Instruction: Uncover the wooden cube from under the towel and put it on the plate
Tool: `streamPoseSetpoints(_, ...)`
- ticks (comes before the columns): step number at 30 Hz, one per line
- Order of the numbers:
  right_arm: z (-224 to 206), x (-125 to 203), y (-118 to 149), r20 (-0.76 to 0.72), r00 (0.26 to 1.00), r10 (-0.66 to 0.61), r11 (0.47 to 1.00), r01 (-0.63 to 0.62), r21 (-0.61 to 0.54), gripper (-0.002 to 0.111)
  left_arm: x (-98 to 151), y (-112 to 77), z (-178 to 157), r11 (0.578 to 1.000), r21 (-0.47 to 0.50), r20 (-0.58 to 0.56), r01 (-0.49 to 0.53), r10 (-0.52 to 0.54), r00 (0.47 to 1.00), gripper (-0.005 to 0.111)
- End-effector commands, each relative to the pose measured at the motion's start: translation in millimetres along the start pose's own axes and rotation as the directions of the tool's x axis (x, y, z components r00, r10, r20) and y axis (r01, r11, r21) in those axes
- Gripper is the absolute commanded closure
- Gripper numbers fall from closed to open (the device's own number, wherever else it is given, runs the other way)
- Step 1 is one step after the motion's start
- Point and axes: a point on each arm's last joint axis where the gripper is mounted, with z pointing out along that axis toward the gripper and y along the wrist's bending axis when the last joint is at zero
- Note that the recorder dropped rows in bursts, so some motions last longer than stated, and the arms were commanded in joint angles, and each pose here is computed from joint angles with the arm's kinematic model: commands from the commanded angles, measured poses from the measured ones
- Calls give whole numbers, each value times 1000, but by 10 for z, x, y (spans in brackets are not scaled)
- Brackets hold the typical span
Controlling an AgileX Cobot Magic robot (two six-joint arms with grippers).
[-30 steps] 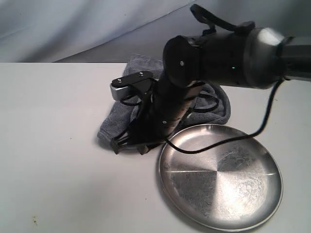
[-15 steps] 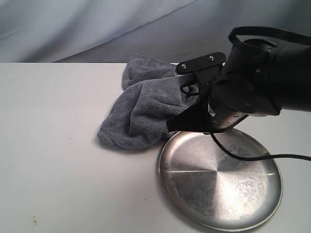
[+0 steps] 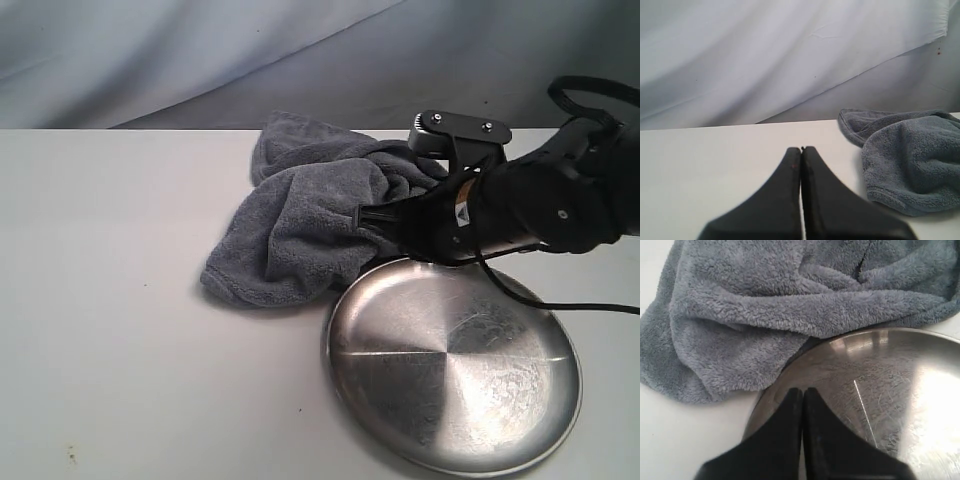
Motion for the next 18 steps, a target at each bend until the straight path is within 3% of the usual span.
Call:
streamPoseSetpoints(1,-19,-136,-117,66,997,-28,999,29,-22,108,12,-3,-1,1000,5,0,4,-4,1000,107)
streamPoseSetpoints(5,-18,-225,-154,130,991,-23,998,29,-49,104,12,-3,-1,1000,5,0,4,-4,1000,107)
streamPoseSetpoints(9,-31,-317,-162,179,984,-6,997,19,-70,78,12,-3,-1,1000,5,0,4,-4,1000,107)
streamPoseSetpoints(13,73,-556,-80,74,996,-56,998,55,17,55,12,-3,-1,1000,5,0,4,-4,1000,107)
streamPoseSetpoints(18,335,-811,147,-116,992,-59,998,59,-4,43,12,-3,-1,1000,5,0,4,-4,1000,107)
